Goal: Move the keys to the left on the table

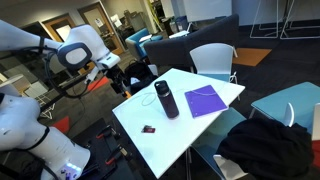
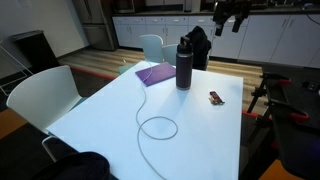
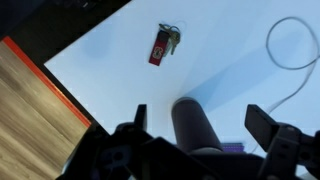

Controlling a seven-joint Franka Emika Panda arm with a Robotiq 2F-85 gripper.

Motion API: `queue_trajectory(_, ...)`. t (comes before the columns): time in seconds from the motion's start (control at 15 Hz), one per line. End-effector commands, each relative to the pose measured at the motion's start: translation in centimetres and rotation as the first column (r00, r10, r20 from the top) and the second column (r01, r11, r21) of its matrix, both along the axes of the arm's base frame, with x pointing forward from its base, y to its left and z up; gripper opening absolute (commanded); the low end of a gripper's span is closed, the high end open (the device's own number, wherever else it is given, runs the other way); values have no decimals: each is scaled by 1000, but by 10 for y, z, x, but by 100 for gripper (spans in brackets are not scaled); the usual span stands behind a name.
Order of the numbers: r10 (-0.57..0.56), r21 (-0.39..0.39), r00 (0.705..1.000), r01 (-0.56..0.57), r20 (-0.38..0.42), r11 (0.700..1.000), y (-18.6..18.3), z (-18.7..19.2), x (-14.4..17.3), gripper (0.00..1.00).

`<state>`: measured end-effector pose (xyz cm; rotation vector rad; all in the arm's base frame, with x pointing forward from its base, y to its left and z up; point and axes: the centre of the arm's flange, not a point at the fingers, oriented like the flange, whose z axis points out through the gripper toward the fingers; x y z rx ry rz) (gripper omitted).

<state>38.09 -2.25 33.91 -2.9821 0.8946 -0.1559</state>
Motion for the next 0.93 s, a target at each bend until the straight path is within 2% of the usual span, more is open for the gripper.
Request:
queue_trajectory(0.0, -137, -14, 991, 137, 1, 990, -36, -81, -22, 100)
queue_trajectory(0.13, -227, -20, 974, 227, -17, 974, -52, -116, -16, 100)
queue_trajectory(0.2, -157, -8, 988, 157, -1, 988, -45, -66, -10, 100)
queue_trajectory(0.33, -171, -6, 985, 170, -28, 985, -51, -83, -6, 100)
queue_trajectory(0.6, -159, -8, 987, 159, 1, 987, -48, -70, 0, 100)
queue_trajectory(0.87, -158, 28, 986, 159, -47, 987, -33, -114, 17, 100)
